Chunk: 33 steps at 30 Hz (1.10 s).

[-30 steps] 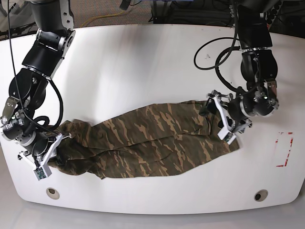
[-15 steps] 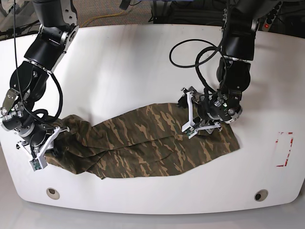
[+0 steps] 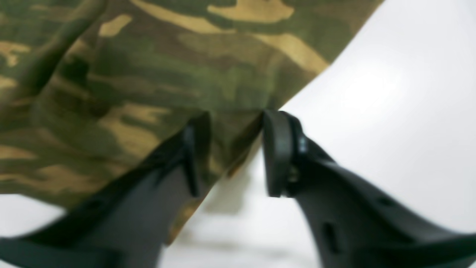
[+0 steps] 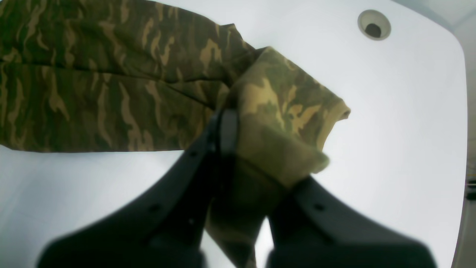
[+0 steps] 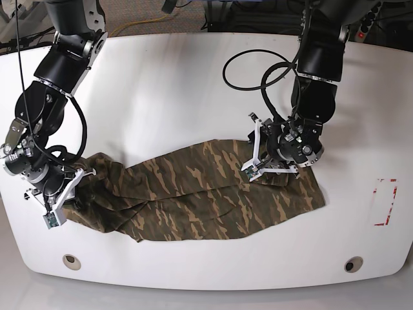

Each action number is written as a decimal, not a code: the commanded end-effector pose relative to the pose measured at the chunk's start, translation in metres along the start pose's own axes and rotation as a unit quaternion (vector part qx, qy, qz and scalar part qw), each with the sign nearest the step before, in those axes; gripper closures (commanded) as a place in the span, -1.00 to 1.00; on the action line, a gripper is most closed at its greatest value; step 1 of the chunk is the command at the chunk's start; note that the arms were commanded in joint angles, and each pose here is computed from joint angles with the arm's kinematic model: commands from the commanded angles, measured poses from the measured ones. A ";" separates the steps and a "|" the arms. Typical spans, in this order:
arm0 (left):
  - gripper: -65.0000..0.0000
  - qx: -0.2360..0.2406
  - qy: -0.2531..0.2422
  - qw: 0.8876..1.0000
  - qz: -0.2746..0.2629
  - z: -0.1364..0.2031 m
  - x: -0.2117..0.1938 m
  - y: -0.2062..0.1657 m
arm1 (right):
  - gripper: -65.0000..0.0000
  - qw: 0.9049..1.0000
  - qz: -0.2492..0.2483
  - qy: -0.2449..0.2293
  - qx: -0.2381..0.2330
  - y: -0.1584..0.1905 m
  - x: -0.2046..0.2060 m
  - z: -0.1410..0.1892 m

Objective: Fold the T-shirt properly
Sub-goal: 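Release the left gripper and grasp the shirt's bunched edge, then hold the shirt with both grippers and adjust the left grasp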

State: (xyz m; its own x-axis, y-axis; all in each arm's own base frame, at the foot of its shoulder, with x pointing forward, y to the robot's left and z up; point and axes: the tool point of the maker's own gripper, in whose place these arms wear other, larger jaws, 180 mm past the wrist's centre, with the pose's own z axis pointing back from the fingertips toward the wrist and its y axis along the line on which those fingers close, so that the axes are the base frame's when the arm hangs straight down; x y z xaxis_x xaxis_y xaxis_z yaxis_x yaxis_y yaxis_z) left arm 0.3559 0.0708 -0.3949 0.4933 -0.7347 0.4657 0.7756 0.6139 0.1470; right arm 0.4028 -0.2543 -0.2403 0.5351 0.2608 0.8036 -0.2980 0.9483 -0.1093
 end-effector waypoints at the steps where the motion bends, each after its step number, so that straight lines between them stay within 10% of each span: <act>1: -0.10 0.033 -0.030 0.999 -0.014 0.019 0.020 0.020 | 1.00 0.999 0.007 -0.033 -0.008 -0.007 0.021 0.007; 6: -0.35 0.037 -0.030 0.999 -0.006 0.022 0.014 0.020 | 1.00 0.999 0.007 -0.033 -0.008 -0.007 0.021 0.007; 33: -0.25 0.002 -0.021 1.000 0.014 -0.005 0.001 0.018 | 1.00 0.999 0.007 -0.033 -0.008 -0.007 0.021 0.008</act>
State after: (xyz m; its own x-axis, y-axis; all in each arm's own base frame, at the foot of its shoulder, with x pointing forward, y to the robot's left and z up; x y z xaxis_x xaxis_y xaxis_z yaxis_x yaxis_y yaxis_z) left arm 0.3646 0.0815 -0.4014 0.5032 -0.7121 0.4896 0.7631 0.6320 0.1350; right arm 0.4025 -0.2545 -0.2405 0.5360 0.2608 0.8029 -0.2975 0.9484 -0.1095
